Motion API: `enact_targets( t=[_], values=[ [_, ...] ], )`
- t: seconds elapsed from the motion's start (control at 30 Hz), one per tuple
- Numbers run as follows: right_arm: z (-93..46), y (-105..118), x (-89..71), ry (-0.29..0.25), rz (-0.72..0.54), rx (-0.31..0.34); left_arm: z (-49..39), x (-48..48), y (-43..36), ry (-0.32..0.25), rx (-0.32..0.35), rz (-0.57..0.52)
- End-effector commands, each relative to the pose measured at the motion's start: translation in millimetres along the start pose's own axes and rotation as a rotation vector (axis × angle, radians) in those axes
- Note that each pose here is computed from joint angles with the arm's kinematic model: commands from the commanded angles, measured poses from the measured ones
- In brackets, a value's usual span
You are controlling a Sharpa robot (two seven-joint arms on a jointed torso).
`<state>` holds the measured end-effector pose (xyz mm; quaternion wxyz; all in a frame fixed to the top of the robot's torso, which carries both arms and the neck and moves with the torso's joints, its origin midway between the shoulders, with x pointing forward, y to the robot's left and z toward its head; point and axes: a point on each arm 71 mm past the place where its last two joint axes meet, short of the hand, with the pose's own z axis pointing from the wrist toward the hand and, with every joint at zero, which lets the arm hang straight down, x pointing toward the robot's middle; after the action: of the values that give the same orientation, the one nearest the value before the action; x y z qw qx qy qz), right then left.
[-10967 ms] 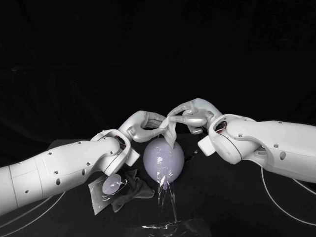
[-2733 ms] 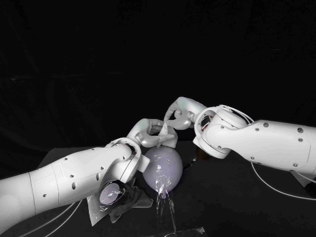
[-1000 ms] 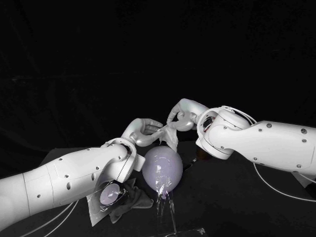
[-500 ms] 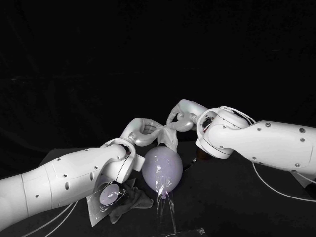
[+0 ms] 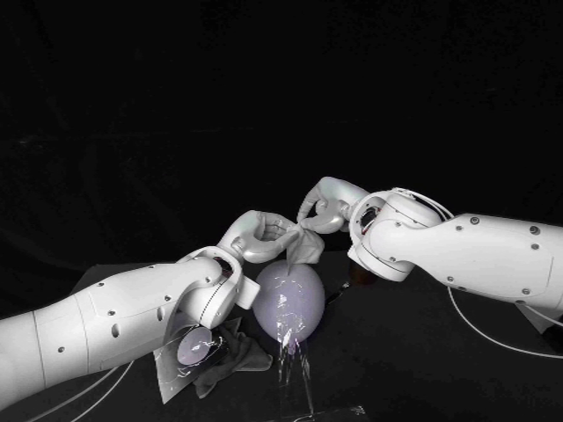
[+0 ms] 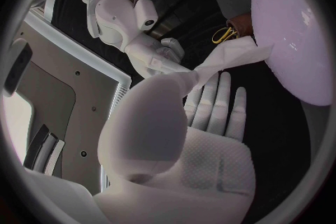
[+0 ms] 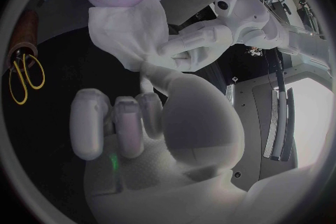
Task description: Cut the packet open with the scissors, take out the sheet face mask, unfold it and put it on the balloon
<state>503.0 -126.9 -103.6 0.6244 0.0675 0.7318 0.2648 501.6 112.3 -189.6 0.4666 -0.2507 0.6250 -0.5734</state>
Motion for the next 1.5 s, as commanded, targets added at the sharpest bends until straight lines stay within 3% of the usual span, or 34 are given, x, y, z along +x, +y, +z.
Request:
enact_targets(
  t=[0.03, 0.5, 1.5],
  values=[
    [-0.1, 0.2, 0.4, 0.009, -0.008, -0.004, 0.0, 2.0, -3.5, 0.055, 0.042, -0.059],
    [-1.1, -2.1, -0.9, 0.005, -0.006, 0.001, -2.1, -8.3, 3.1, 0.035, 0.001, -0.091],
    [-0.9, -0.9, -0.4, -0.001, -0.003, -0.001, -3.8, -14.1, 10.3, 0.034, -0.068, -0.227]
  ],
)
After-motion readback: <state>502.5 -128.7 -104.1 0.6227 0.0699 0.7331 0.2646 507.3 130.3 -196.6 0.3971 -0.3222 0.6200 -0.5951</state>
